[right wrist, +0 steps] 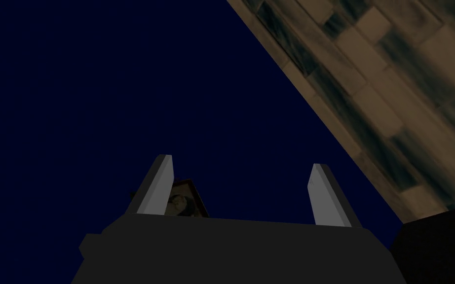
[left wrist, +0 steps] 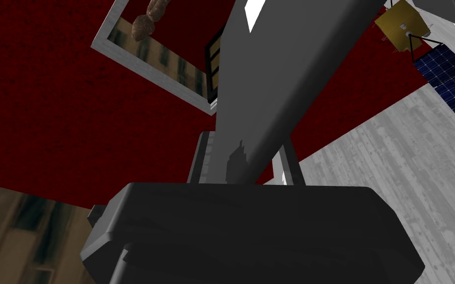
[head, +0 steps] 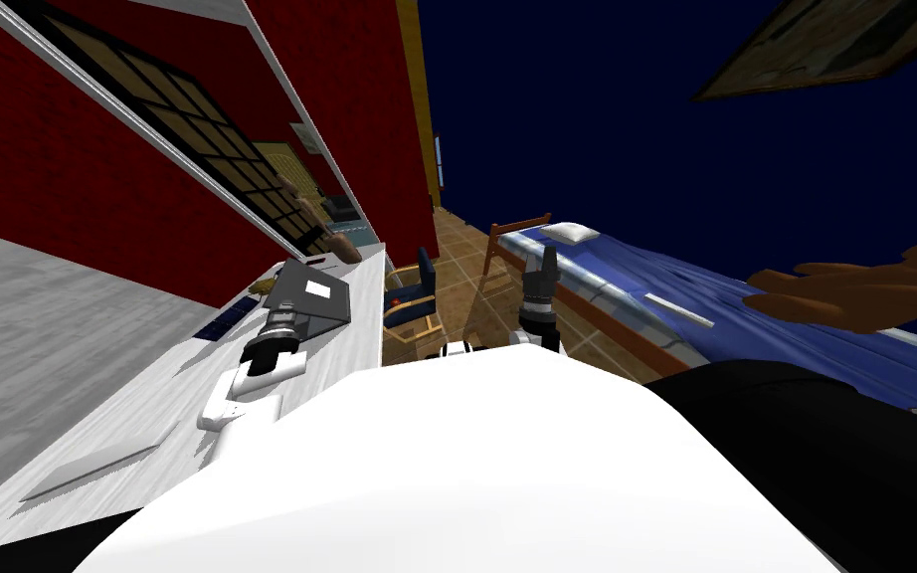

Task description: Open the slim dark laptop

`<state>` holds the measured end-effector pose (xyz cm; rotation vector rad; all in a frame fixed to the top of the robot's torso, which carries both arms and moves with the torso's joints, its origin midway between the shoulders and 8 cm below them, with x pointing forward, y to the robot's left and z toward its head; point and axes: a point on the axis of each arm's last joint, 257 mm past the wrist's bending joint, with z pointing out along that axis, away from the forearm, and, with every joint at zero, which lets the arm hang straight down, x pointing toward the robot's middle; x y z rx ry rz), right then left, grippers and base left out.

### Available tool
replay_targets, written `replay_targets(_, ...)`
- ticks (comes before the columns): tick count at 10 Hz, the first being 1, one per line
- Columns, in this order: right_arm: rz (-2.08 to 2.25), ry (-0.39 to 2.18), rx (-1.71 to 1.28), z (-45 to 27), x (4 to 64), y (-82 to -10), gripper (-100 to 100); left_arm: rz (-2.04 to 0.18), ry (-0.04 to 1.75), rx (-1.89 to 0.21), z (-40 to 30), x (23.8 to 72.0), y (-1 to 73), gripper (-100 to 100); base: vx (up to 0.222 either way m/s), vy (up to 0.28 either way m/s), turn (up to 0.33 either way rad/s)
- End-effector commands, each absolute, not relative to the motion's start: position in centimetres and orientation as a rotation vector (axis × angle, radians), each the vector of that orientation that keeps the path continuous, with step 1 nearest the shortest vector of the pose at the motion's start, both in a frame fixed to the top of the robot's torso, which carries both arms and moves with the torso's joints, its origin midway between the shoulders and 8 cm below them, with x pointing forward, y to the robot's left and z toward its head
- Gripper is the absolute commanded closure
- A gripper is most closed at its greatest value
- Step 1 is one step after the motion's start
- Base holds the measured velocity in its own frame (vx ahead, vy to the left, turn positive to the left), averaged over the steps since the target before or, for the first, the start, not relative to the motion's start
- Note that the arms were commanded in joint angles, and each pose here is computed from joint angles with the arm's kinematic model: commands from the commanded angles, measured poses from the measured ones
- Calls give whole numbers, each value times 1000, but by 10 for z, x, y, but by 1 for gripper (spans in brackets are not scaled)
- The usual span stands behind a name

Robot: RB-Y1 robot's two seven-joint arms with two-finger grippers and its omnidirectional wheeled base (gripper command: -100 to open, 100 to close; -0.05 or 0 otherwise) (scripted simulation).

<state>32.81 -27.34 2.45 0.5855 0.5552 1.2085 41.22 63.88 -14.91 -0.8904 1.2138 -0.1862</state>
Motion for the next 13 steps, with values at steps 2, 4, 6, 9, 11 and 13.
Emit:
replay_targets(2,1209,555,585,25,328,-273,0,-277,1168,-978,-150,421,638,100,-41,65,-49)
replay_targets(4,1209,555,585,25,328,-273,0,-337,1136,-1035,-149,429,636,100,-52,104,-34)
replay_targets(6,1209,555,585,25,328,-273,0,-397,1104,-1090,-149,436,634,100,-44,86,-29)
replay_targets(9,1209,555,585,25,328,-273,0,-488,1055,-1171,-150,447,631,100,-42,67,-37)
replay_targets(11,1209,555,585,25,328,-273,0,-529,1032,-1220,-163,447,626,100,-12,4,-37)
replay_targets(13,1209,555,585,25,328,-273,0,-561,1012,-1246,-167,449,624,100,-22,12,-72)
